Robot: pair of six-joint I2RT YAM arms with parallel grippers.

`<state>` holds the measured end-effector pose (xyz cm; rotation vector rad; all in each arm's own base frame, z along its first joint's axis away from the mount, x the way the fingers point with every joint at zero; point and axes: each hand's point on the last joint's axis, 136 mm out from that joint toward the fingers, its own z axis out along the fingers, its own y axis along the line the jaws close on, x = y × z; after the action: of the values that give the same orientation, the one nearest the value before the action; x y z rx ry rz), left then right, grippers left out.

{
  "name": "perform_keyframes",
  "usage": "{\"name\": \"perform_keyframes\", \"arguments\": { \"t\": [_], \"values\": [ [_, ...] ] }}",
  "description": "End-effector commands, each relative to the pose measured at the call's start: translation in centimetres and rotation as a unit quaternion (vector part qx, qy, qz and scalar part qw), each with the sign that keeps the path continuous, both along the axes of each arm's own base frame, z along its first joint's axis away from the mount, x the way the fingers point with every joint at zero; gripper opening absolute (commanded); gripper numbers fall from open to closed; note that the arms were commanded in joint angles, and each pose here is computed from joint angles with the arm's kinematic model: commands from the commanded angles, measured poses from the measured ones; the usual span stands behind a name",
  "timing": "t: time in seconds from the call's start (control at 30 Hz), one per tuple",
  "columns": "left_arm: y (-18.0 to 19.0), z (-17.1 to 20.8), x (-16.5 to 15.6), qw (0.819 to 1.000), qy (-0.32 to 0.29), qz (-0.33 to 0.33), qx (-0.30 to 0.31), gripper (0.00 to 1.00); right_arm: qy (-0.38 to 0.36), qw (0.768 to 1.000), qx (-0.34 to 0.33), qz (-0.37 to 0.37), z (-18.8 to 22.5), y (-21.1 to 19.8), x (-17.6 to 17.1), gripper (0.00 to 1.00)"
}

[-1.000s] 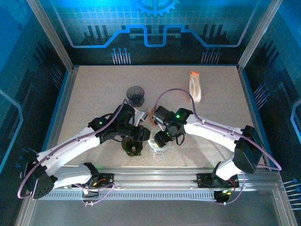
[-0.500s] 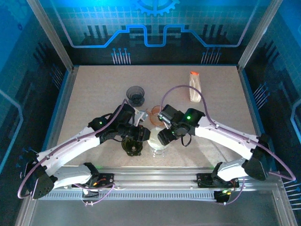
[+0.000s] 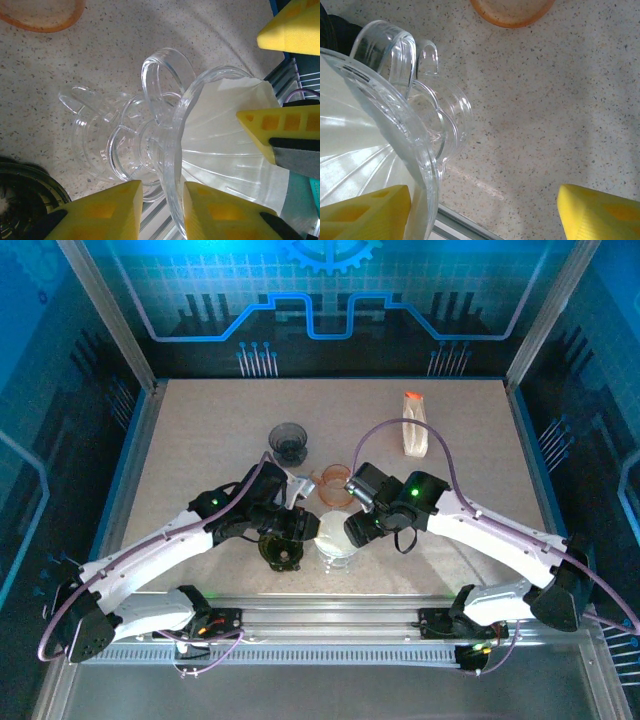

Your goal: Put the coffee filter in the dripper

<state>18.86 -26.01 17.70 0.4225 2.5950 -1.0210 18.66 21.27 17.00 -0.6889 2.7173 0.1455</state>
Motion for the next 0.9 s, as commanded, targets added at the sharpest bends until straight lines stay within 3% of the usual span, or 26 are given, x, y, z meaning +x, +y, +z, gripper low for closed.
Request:
{"name": "perform_keyframes", "arguments": {
  "t": [0.0,0.47,0.87],
  "values": [
    [0.0,0.0,-0.4,1.000,0.006,-0.002,-0.006,0.32,-0.015,1.000,0.018,0.000,1.3,0.5,0.2,0.78],
    [-0.2,0.3,-0.2,1.000,0.005,0.001,-0.011,0.41,-0.112,0.990,0.081,-0.017,6.6,-0.4,1.3,0.79],
    [-0.2,2.2,-0.3,0.999,-0.014,0.001,-0.033,0.54,-0.135,0.986,0.079,-0.053,7.0,-1.8,2.0,0.79]
  ]
}}
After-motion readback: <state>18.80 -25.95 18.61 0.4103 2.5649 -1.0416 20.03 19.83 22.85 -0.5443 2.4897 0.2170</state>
